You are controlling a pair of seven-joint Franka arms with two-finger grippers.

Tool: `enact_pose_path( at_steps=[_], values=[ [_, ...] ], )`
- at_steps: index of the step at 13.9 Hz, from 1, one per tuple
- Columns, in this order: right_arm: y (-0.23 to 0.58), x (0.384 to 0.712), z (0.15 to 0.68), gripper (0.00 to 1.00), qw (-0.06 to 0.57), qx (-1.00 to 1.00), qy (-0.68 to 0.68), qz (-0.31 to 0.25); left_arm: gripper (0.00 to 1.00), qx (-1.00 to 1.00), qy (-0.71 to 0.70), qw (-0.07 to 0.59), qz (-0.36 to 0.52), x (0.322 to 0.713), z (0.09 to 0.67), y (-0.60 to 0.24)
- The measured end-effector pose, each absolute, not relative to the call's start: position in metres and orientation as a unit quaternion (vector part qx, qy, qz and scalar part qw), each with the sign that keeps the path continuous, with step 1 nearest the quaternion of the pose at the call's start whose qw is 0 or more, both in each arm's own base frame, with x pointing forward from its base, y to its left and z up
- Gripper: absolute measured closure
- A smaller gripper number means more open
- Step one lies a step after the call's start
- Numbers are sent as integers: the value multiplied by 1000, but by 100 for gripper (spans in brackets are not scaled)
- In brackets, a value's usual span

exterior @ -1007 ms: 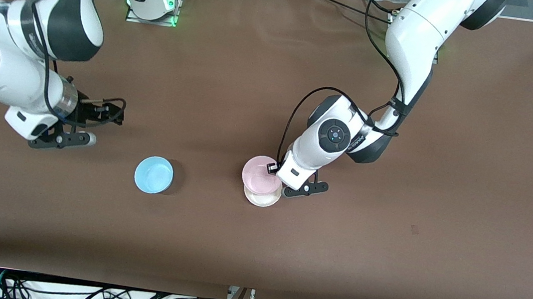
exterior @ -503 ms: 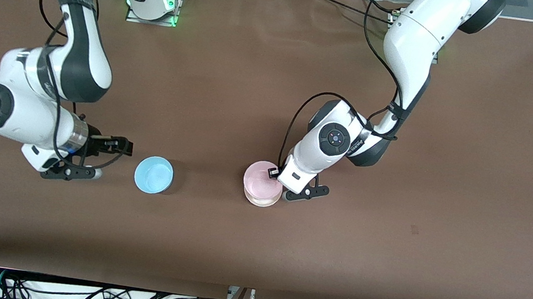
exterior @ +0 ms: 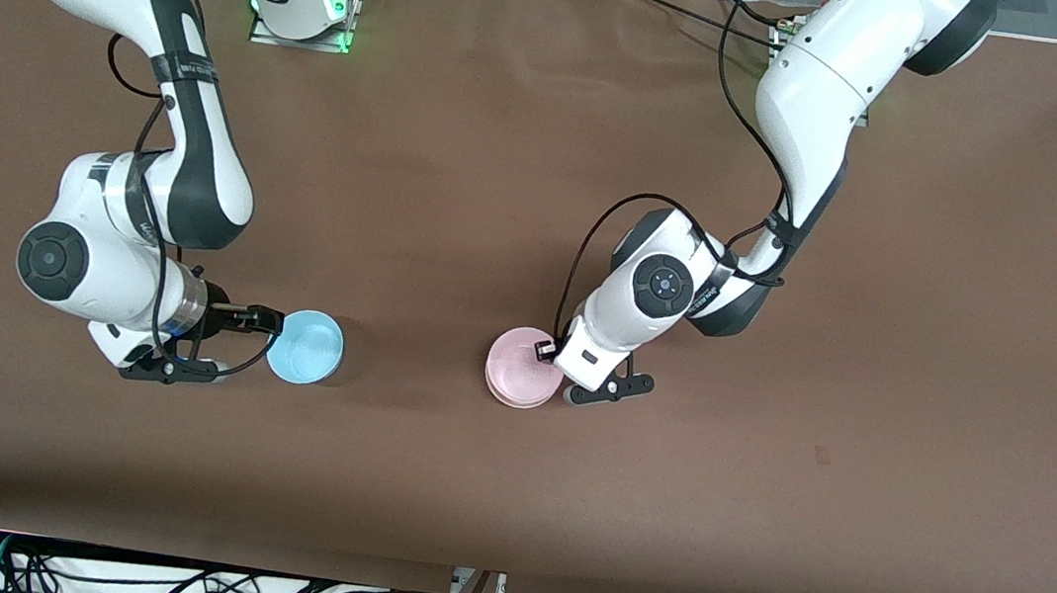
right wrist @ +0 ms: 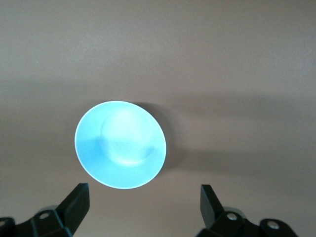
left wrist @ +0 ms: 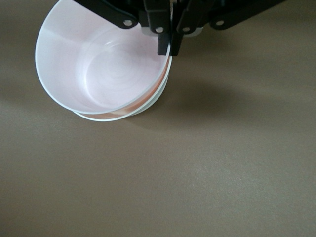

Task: Stack pink and blue bowls on white bowl
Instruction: 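Grasp the blue bowl with the right gripper while the left gripper withdraws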

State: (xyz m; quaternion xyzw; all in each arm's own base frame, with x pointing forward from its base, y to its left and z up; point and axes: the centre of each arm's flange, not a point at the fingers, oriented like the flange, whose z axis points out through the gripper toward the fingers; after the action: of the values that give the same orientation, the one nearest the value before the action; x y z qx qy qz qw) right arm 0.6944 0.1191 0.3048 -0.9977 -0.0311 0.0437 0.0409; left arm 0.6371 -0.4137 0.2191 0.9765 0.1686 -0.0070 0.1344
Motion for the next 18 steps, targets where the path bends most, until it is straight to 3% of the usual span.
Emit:
enact_pose_path(
  at_steps=[2, 3, 9, 12, 13, 14, 15, 16, 18],
  values=[
    [118, 694, 289, 1, 40, -998, -28, 34, 97, 976, 169, 134, -7, 637, 218, -414],
    [118, 694, 281, 1, 40, -999, -27, 25, 93, 976, 171, 134, -8, 637, 218, -414],
    [115, 688, 235, 3, 37, -999, -21, -19, 34, 971, 197, 135, -6, 655, 247, -396],
    [110, 682, 222, 37, 35, -999, -17, -17, 5, 969, 230, 88, -34, 680, 319, -322],
    [109, 681, 220, 47, 35, -999, -17, -15, 0, 966, 247, 70, -36, 690, 356, -276],
    [109, 680, 219, 57, 35, -999, -16, -13, 0, 965, 252, 59, -35, 696, 397, -227],
    [108, 680, 218, 57, 34, -999, -16, -12, 0, 969, 240, 53, -37, 694, 435, -184],
    [108, 679, 217, 63, 34, -999, -15, -11, 0, 974, 217, 49, -44, 687, 468, -145],
    [109, 679, 216, 88, 34, -999, -15, -11, 0, 984, 165, 42, -58, 666, 520, -87]
  ],
)
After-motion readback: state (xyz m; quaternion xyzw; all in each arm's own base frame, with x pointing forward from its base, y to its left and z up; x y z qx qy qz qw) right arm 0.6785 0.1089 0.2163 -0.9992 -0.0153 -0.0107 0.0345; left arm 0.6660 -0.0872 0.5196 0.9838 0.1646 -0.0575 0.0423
